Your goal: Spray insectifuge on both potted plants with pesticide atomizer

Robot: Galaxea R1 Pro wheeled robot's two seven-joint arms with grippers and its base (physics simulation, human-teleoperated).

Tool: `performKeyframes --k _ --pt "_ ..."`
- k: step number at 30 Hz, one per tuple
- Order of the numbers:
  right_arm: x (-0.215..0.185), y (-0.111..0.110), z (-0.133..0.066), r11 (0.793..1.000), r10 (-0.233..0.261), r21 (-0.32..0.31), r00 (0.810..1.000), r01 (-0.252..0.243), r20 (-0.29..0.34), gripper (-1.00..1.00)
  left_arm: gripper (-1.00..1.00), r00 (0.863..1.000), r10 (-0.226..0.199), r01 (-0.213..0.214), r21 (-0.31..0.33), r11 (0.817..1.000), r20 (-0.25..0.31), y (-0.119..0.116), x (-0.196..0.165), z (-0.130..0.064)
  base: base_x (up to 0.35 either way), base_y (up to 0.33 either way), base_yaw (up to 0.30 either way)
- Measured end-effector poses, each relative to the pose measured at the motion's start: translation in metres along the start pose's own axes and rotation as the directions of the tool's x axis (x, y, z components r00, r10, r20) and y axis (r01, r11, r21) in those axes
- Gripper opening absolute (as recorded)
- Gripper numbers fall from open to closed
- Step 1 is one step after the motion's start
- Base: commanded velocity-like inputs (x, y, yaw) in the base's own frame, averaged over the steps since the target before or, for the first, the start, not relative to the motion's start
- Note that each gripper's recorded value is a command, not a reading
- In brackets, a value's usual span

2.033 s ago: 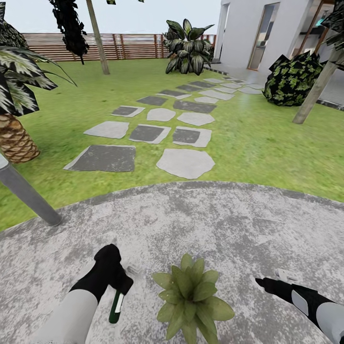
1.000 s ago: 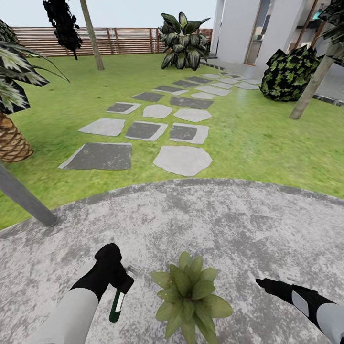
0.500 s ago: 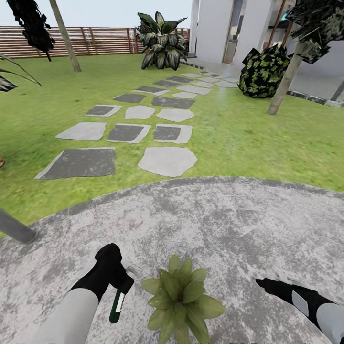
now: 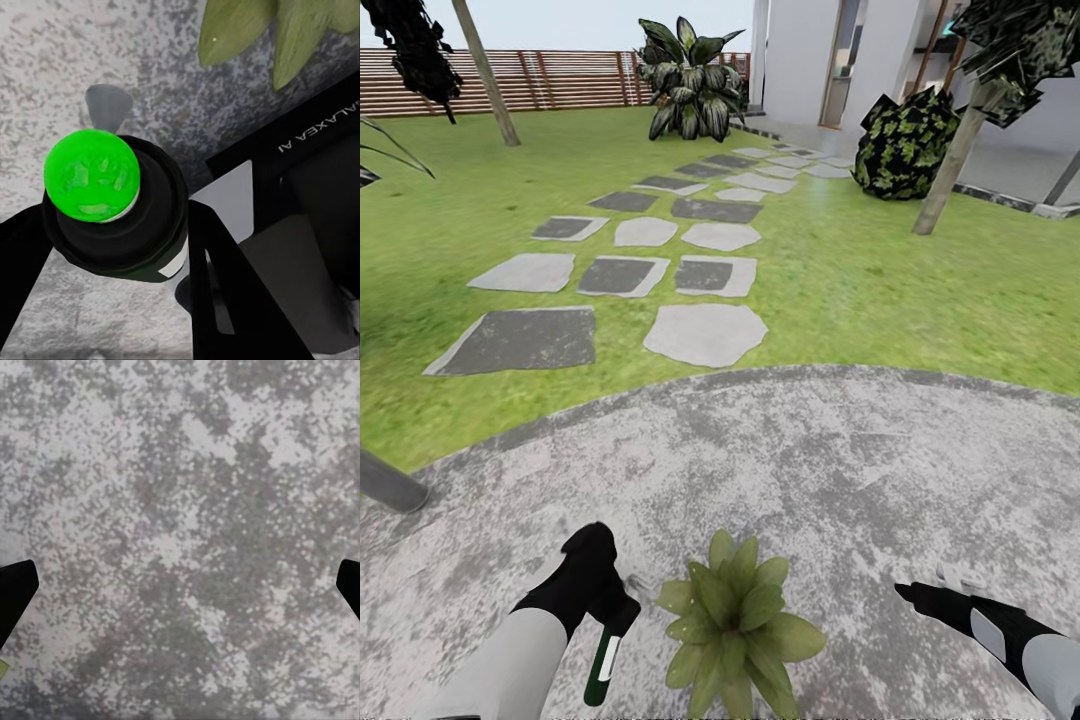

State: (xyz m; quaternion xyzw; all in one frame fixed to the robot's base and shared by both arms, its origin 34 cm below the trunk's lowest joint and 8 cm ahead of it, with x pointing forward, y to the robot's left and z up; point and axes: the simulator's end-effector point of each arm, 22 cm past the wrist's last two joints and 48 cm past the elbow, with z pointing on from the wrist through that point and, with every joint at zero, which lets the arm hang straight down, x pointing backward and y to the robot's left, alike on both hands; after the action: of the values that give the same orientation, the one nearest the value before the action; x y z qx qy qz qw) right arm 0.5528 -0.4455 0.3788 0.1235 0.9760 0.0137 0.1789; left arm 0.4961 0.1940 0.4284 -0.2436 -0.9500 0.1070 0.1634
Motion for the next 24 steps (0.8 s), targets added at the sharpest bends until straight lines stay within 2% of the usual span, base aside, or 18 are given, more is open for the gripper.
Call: performKeyframes --k 8,14,24 --pt "0.004 -0.001 0.002 1.000 0.000 0.004 1.000 0.000 -0.008 1.00 -1.00 1.000 -0.001 0.001 -0.009 1.000 -0.006 0.004 0.001 0.002 0.000 0.000 0.000" --pt "0.004 -0.002 0.002 1.000 0.000 0.005 1.000 0.000 -0.008 1.00 -1.00 0.998 0.024 -0.028 -0.090 0.996 -0.051 0.022 0.010 0.000 0.000 0.000 0.000" --pt "0.008 -0.003 0.011 1.000 0.000 0.005 1.000 0.000 -0.007 1.00 -1.00 0.998 0.023 -0.028 -0.098 0.995 -0.051 0.026 0.009 0.008 0.000 0.000 0.000"
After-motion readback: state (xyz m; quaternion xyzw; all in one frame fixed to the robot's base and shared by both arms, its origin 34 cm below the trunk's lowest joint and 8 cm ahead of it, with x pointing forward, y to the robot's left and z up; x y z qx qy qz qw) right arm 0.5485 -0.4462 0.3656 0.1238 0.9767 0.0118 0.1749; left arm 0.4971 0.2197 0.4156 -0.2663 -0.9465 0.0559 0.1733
